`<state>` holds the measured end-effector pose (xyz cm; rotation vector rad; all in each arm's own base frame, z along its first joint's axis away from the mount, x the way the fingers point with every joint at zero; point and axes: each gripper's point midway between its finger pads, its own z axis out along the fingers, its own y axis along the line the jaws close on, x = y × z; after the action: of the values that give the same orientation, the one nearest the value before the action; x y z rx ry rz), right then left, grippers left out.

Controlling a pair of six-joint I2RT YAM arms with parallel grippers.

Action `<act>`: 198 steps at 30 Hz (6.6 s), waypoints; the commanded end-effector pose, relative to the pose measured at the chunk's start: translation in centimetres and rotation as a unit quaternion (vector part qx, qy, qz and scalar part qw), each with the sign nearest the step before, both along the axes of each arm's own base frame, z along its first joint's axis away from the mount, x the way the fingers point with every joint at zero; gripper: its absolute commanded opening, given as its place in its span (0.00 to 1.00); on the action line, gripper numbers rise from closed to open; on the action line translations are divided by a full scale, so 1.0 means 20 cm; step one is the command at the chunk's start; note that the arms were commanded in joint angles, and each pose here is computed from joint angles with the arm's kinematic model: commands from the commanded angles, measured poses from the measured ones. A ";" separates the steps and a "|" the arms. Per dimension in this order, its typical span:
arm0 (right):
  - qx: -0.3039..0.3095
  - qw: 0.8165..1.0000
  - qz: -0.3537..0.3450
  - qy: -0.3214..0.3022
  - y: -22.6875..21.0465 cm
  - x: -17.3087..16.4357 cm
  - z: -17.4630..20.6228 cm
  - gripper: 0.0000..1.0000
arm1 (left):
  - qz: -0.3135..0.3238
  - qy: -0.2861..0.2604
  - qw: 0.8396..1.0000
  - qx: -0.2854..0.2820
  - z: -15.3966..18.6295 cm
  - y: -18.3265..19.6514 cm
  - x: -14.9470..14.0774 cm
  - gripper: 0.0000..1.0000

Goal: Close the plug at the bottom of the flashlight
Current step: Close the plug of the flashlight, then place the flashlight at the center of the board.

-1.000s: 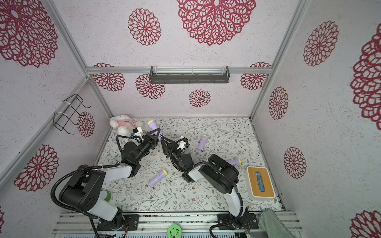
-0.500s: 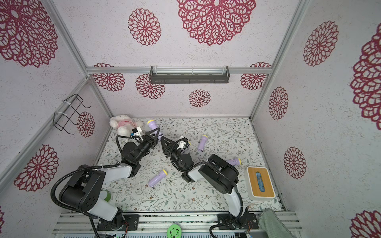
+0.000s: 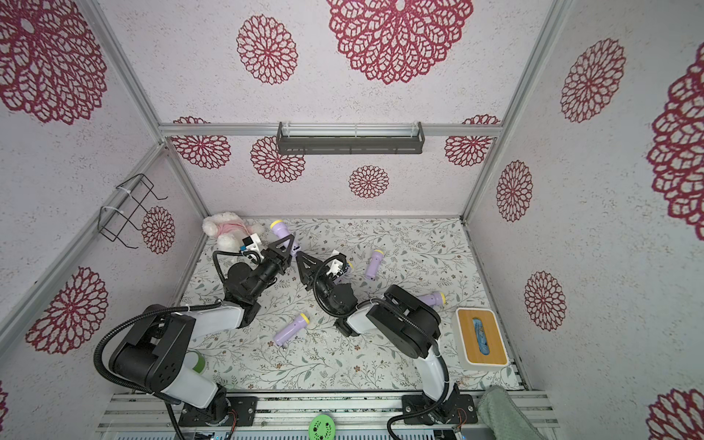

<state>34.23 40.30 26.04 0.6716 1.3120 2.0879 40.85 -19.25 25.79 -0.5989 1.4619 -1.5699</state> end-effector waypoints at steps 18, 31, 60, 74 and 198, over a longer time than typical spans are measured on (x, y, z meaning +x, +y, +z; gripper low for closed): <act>0.044 0.998 0.001 -0.055 -0.01 0.01 0.21 0.28 | -0.095 -0.028 0.995 0.008 0.05 -0.22 -0.15 0.00; 0.046 0.997 0.003 -0.057 -0.01 0.02 0.21 0.24 | -0.105 -0.035 0.994 0.010 0.07 -0.25 -0.17 0.00; 0.017 1.000 -0.005 -0.021 0.01 0.06 0.10 0.15 | -0.114 -0.065 0.991 -0.007 0.16 -0.25 -0.21 0.00; 0.010 1.000 -0.007 -0.007 0.00 0.07 0.06 0.13 | -0.108 -0.070 0.992 -0.007 0.18 -0.24 -0.22 0.00; -0.605 0.734 -0.180 -0.251 -0.88 -0.40 -0.12 0.99 | -0.088 0.156 0.722 0.668 -0.30 0.10 -0.09 0.98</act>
<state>26.05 22.96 21.53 -0.2537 1.7084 0.6390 41.59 -16.17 21.23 0.1073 2.4026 -0.1209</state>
